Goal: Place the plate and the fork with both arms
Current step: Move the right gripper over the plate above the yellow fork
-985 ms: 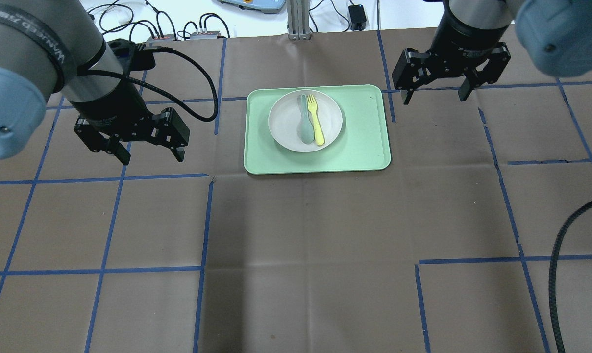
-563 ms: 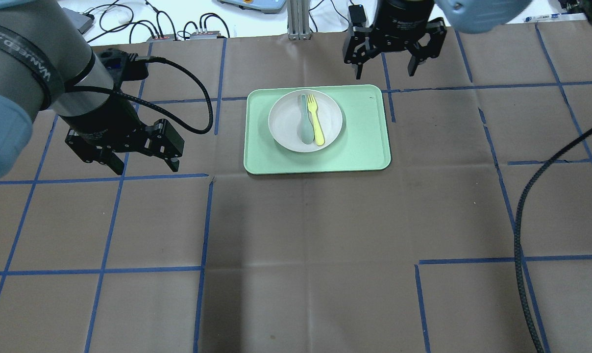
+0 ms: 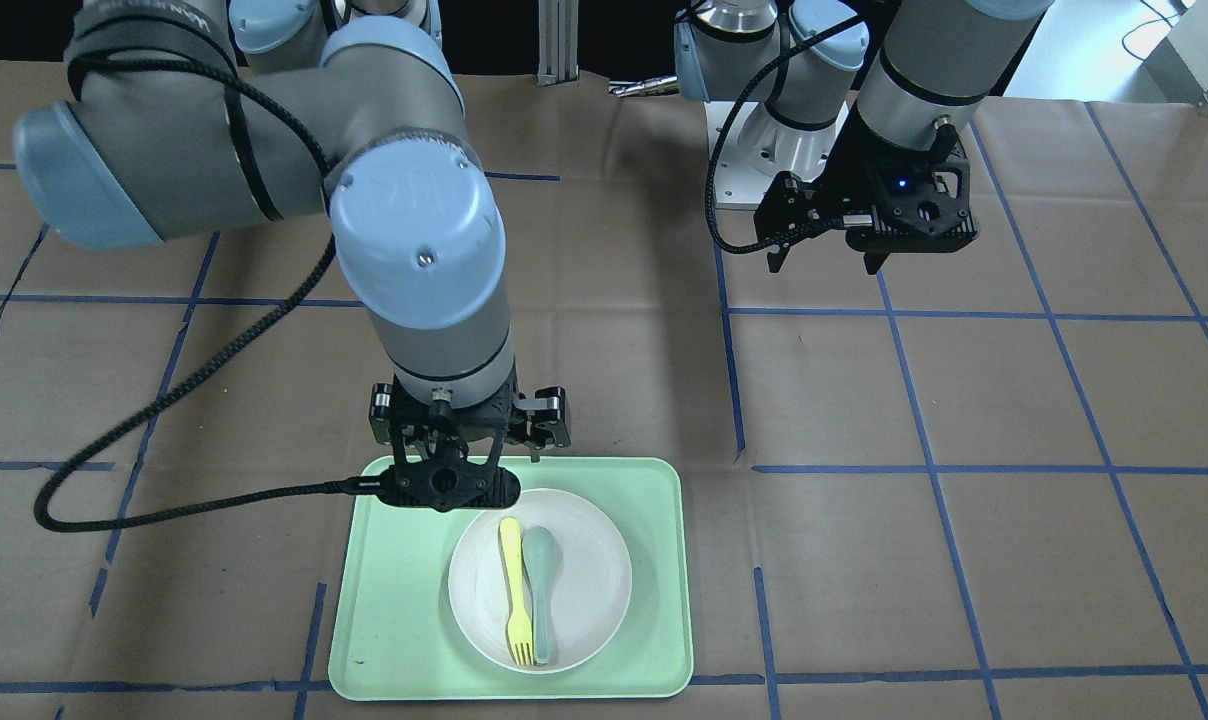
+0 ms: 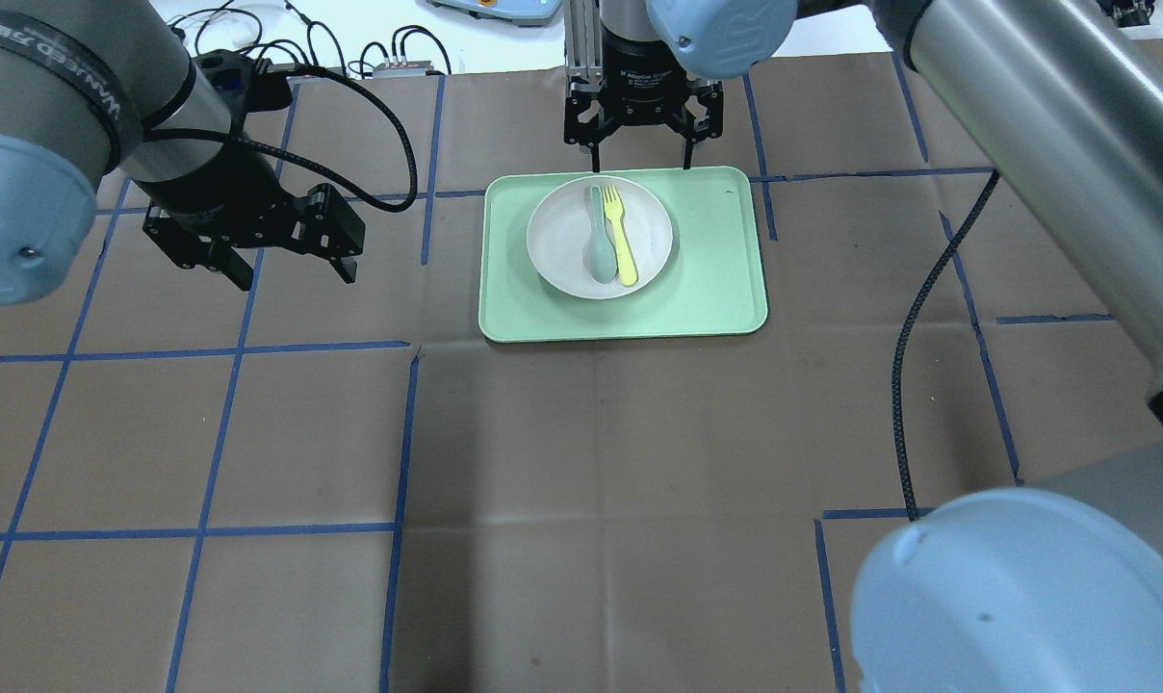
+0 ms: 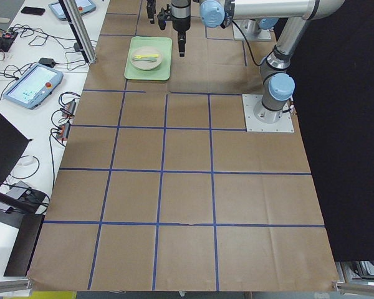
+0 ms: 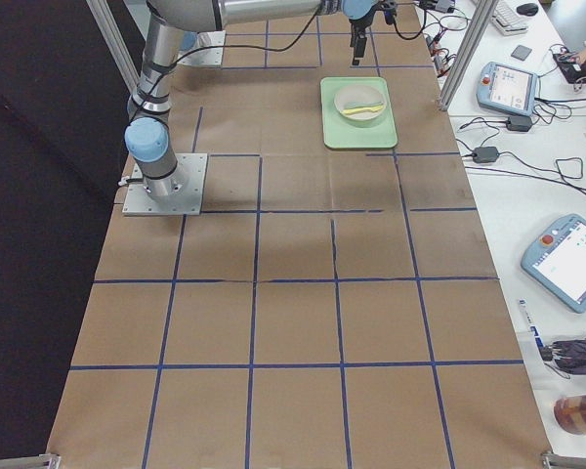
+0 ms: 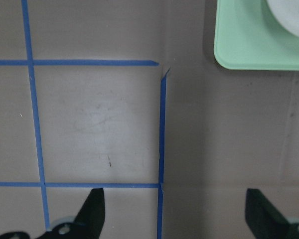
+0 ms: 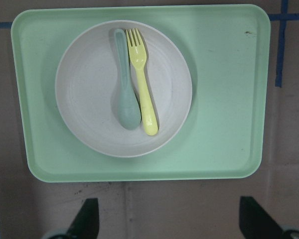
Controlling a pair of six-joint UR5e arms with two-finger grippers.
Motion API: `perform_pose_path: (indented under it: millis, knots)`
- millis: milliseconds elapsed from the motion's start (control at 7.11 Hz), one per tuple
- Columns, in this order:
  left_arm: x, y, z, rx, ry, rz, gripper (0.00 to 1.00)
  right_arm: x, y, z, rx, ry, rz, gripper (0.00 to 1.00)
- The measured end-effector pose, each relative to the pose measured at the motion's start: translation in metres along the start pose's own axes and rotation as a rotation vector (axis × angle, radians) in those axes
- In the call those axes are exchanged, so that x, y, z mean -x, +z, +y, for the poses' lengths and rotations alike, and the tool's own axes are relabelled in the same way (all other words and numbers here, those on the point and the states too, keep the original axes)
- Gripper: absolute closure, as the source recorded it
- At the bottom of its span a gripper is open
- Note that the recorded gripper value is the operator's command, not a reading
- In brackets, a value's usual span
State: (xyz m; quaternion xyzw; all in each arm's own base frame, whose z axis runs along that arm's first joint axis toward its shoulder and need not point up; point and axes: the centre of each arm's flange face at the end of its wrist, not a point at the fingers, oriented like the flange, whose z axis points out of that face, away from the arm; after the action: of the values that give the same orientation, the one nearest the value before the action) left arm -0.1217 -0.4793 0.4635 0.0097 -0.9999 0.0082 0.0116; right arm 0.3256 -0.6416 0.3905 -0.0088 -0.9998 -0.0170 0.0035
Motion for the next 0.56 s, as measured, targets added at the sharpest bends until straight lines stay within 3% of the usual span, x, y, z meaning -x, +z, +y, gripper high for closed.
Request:
perform_pose_path:
  millis: [141,422,563]
  knots:
    - [0.001,-0.002,-0.003,-0.021,0.006,-0.007,0.0,0.005,0.024,-0.013,-0.001,0.003,0.002,0.07]
    - [0.005,0.0,-0.006,-0.028,0.013,-0.053,0.0,0.008,0.074,-0.04,-0.021,0.011,0.002,0.41]
    - [0.007,0.002,-0.006,-0.023,0.012,-0.064,0.0,0.008,0.096,-0.049,-0.014,0.014,0.006,0.46]
